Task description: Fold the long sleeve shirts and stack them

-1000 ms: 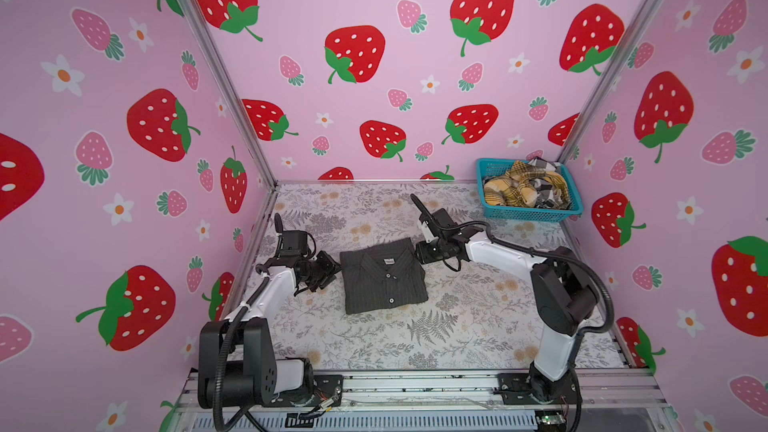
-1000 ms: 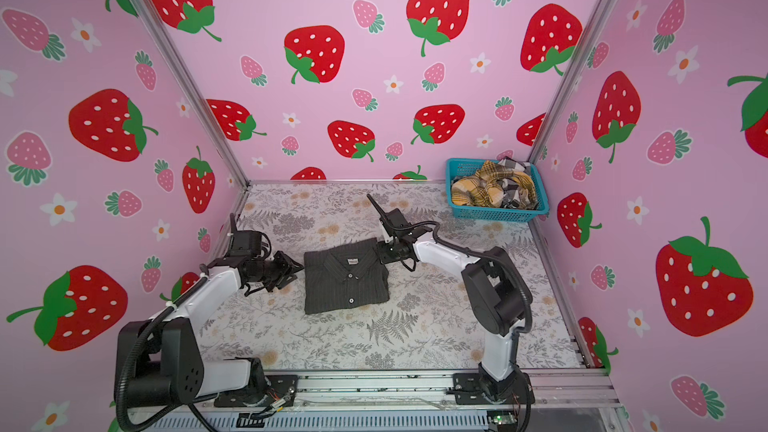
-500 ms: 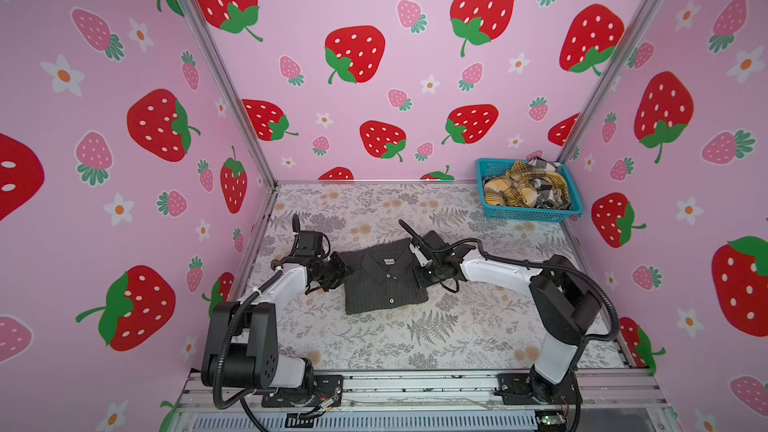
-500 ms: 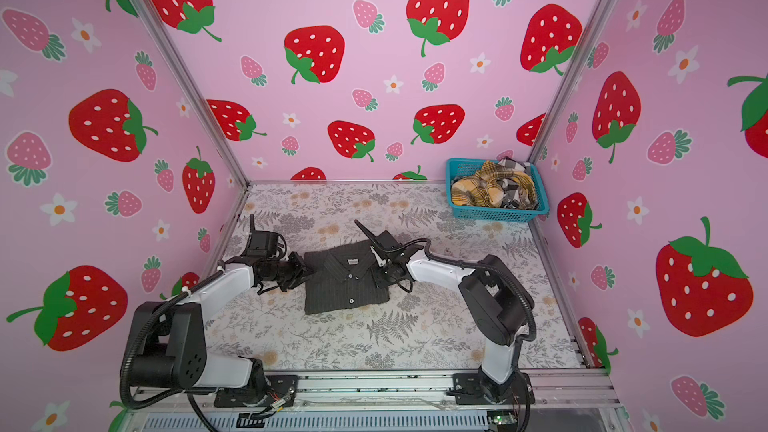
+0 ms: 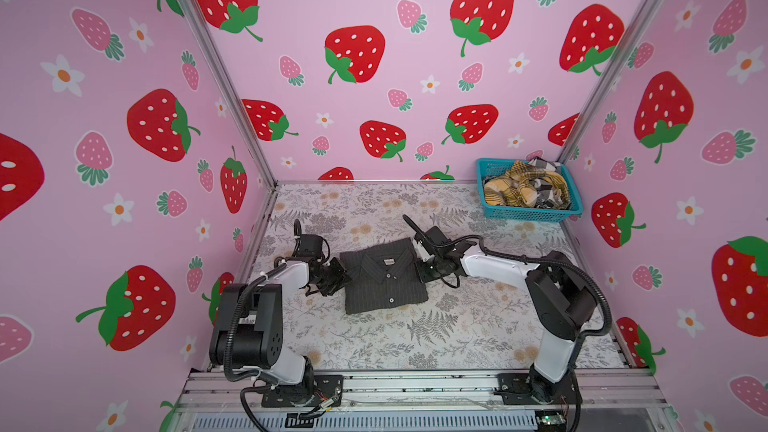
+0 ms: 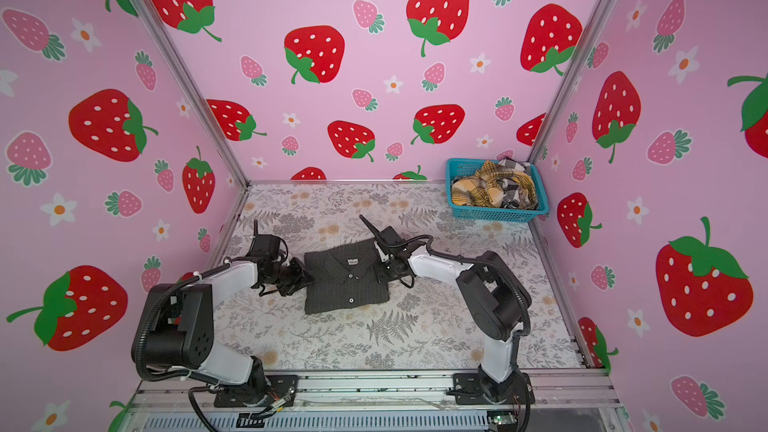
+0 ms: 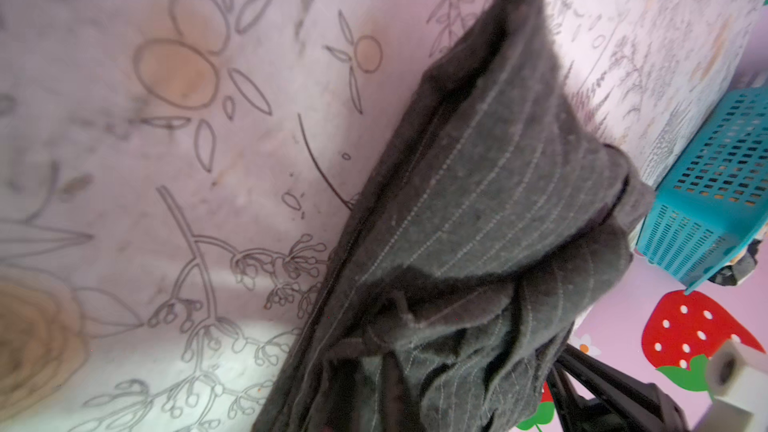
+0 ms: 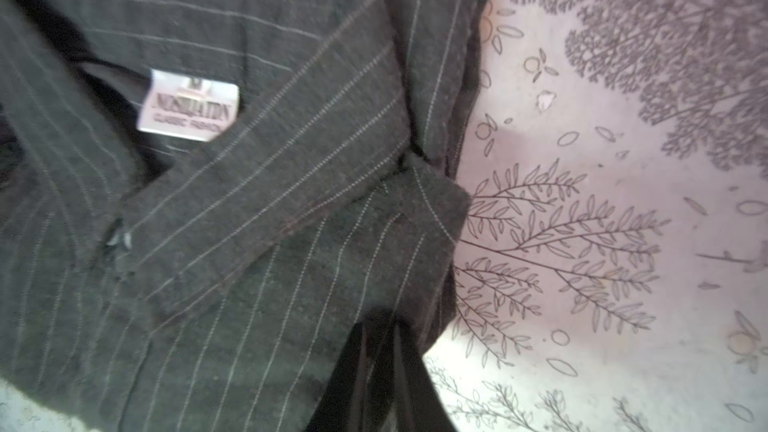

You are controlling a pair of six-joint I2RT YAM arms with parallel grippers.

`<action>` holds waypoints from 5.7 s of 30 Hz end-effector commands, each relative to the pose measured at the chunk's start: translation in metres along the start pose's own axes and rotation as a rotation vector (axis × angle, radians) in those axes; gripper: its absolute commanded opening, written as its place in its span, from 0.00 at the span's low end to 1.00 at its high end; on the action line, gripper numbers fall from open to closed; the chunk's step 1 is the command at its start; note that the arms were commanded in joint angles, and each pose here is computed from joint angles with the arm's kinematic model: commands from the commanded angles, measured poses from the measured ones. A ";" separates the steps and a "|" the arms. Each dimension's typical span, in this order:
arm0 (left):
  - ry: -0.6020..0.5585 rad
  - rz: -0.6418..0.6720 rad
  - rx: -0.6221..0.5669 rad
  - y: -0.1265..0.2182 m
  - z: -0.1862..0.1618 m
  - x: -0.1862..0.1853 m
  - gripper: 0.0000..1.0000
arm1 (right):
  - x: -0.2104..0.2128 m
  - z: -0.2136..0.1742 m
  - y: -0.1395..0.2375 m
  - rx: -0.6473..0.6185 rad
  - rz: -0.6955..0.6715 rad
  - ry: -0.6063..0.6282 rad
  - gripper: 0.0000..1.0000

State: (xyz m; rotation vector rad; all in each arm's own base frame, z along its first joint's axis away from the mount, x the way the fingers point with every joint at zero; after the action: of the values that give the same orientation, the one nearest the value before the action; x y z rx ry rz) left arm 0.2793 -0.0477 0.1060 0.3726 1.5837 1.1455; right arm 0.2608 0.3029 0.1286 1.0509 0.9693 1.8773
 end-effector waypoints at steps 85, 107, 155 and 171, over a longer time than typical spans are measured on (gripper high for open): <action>-0.442 0.212 -0.143 0.029 0.069 -0.122 0.51 | 0.050 0.028 0.027 -0.085 0.118 0.049 0.30; -0.147 0.133 0.041 -0.009 -0.001 -0.020 0.00 | 0.027 0.043 -0.037 -0.008 0.061 0.005 0.27; 0.018 0.049 0.041 0.013 0.007 0.024 0.66 | -0.017 0.016 -0.002 -0.011 0.129 -0.146 0.56; -0.041 0.131 0.119 -0.008 0.024 0.011 0.45 | -0.021 0.004 0.027 -0.065 0.126 -0.168 0.53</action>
State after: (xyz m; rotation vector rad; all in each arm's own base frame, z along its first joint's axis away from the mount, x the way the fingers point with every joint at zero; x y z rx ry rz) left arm 0.3022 -0.0264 0.0968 0.5246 1.6047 1.1447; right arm 0.2685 0.2799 0.1402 1.2344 0.7904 1.8847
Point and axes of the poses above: each gripper's point midway between its finger pads, its own y axis back along the fingers, its own x axis along the line the jaws close on, z = x × y, the point moved 8 cm from there along y, back along the fingers, and after that the axes turned 10 degrees about -y, right-handed, at the moved point
